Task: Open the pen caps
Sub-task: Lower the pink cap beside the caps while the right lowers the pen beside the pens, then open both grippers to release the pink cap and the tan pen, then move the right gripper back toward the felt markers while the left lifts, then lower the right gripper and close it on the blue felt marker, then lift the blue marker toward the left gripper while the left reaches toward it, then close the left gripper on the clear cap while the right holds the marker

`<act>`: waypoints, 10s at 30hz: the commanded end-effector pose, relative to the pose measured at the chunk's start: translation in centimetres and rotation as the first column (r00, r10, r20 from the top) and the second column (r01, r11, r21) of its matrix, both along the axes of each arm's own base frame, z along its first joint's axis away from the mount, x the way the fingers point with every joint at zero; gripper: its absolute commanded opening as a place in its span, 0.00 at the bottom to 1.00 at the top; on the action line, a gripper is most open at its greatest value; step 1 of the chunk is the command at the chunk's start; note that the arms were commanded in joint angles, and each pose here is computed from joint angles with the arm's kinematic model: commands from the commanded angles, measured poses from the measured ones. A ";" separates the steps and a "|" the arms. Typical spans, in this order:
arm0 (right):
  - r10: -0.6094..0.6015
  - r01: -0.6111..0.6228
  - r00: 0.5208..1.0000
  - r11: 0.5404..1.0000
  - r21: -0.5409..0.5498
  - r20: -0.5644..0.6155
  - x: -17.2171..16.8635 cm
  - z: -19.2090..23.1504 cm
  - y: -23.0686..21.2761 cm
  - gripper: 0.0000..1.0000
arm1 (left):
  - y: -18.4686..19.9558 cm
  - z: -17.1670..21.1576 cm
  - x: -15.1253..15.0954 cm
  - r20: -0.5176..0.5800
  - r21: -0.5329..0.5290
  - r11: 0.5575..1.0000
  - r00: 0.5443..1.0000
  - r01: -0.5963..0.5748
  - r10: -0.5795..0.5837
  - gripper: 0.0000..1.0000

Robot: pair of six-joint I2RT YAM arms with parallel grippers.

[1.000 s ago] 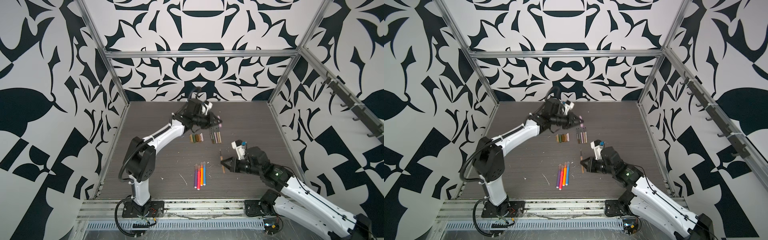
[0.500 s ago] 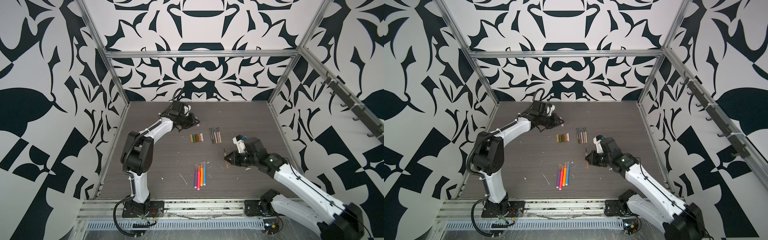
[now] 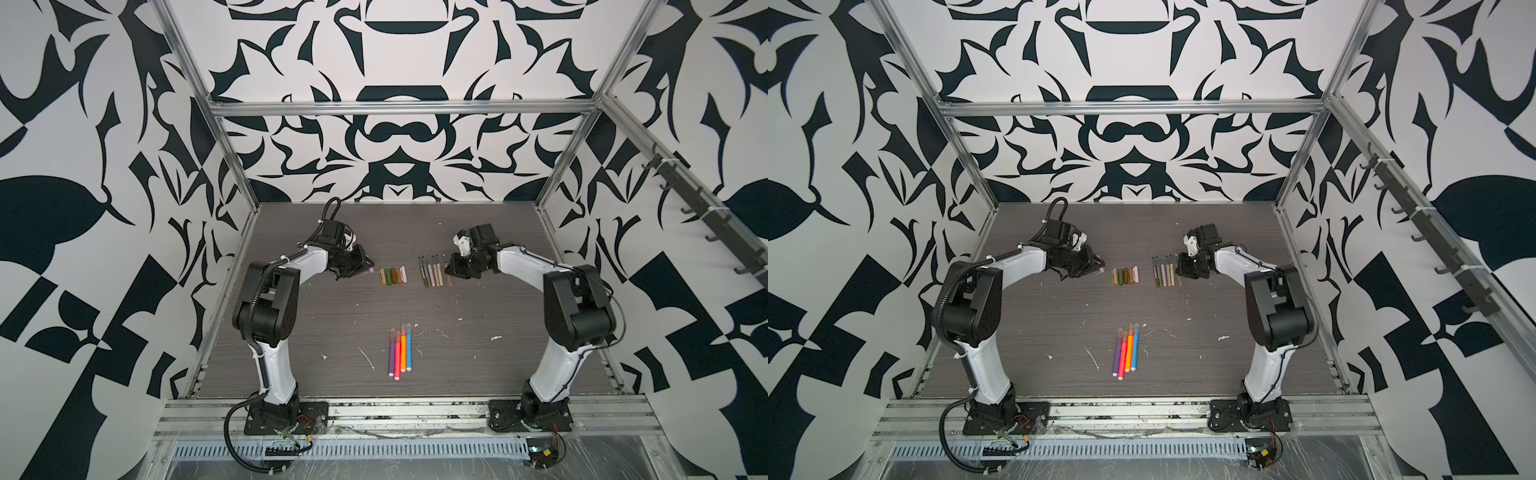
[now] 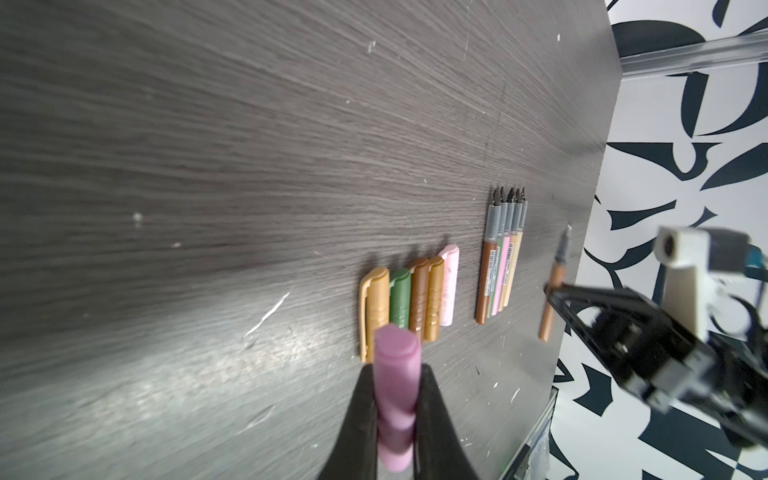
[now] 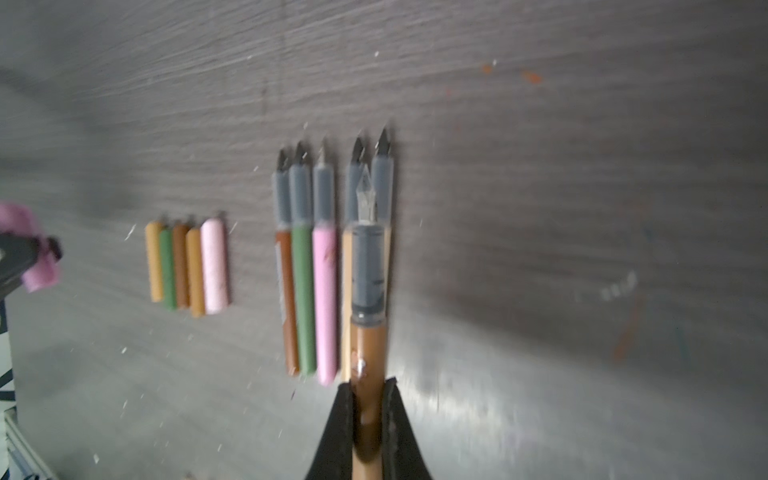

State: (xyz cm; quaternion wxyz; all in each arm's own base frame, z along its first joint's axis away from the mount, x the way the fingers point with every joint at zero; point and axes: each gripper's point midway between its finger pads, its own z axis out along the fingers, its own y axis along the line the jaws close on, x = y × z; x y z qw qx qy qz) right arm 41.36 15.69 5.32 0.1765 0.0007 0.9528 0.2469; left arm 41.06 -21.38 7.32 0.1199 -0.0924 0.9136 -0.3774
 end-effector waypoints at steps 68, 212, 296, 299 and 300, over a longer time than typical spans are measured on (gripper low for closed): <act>-0.017 0.023 0.999 0.986 0.163 -0.039 2.0 -0.8 0.5 0.25 | -0.9 -3.6 -0.1 -0.109 -0.073 0.997 0.993 0.034 -0.042 0.22; 0.235 -0.213 0.972 0.915 -0.342 0.023 -27.6 0.2 14.3 0.29 | 1.6 4.7 -9.2 0.112 -0.118 0.993 0.994 -0.005 0.018 0.27; 0.188 -0.199 0.977 0.974 0.110 0.101 -23.6 10.2 8.1 0.00 | -18.1 8.7 -16.5 0.141 -0.270 0.917 0.954 0.295 -0.265 0.00; 0.178 -0.190 0.977 0.976 0.104 0.115 -23.4 10.3 7.8 0.03 | -18.2 9.4 -16.7 0.157 -0.281 0.910 0.950 0.306 -0.271 0.00; 0.173 -0.186 0.978 0.977 0.102 0.119 -23.4 10.3 7.7 0.14 | -18.2 9.6 -16.8 0.164 -0.284 0.907 0.948 0.311 -0.274 0.00</act>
